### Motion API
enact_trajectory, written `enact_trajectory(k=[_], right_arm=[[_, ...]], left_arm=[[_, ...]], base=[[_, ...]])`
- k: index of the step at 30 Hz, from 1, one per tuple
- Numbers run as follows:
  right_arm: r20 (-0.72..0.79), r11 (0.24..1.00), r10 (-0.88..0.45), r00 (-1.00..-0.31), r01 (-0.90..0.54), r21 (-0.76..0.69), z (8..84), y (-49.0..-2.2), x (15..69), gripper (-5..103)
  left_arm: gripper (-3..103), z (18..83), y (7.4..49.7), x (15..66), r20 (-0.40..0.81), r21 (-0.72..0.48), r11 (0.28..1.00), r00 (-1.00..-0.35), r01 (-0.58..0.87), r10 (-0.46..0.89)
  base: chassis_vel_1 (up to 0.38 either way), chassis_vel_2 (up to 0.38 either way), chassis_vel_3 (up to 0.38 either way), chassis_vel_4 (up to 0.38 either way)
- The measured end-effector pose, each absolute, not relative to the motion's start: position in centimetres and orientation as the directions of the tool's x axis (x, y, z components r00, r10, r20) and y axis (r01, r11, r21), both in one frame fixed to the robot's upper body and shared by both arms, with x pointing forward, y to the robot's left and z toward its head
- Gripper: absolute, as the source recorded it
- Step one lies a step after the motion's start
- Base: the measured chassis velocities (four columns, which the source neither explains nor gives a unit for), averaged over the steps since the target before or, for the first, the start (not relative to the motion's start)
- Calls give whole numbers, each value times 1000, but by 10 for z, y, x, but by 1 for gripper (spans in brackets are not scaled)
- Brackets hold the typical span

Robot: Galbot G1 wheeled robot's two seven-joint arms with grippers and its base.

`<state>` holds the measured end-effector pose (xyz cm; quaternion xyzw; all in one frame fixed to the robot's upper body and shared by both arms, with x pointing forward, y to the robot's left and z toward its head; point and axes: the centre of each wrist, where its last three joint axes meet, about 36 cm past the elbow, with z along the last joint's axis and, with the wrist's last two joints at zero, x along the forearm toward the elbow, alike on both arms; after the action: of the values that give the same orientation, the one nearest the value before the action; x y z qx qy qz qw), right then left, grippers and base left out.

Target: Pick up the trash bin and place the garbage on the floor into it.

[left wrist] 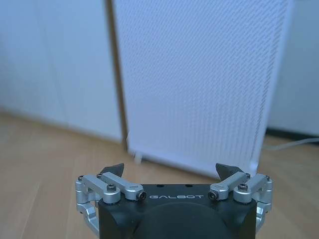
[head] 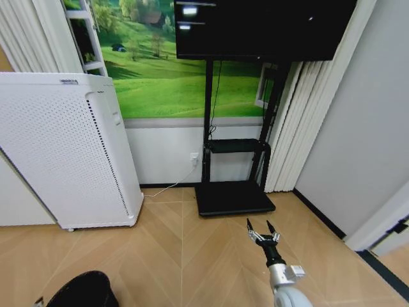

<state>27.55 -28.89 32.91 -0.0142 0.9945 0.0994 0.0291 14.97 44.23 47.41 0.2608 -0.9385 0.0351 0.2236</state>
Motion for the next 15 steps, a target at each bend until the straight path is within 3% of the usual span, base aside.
enact_trajectory(k=[1,2,3,5,6,8,9,11,15], right_arm=[[-61,980,-22,-998,-34,197,329,-289,275,100],[-40,982,-11,-999,-18,186,336,-291,262,100],[-40,982,-11,-999,-18,186,336,-291,262,100],[0,986,-10,-1000,-10,168,350,-291,240,100],[0,986,-10,-1000,-10,168,350,-291,240,100],[30,990,-7,-1000,-3,142,366,-285,218,100],[30,990,-7,-1000,-3,142,366,-285,218,100],[47,991,6,-999,13,135,383,-267,198,100],[59,994,21,-998,27,109,386,-257,186,100]], left_arm=[[100,474,442,150,438,51,861,-764,-505,-474],[100,480,438,164,299,124,900,-849,-419,-436],[100,480,438,164,299,124,900,-849,-419,-436],[100,485,428,182,176,195,936,-928,-294,-328],[100,485,428,182,176,195,936,-928,-294,-328],[100,489,409,202,104,166,971,-976,-173,-192],[100,489,409,202,104,166,971,-976,-173,-192],[100,484,379,224,51,120,991,-997,-54,-61],[100,480,348,234,47,92,996,-999,16,12]], base=[[0,0,0,0],[0,0,0,0],[0,0,0,0],[0,0,0,0],[0,0,0,0],[0,0,0,0],[0,0,0,0],[0,0,0,0],[0,0,0,0]])
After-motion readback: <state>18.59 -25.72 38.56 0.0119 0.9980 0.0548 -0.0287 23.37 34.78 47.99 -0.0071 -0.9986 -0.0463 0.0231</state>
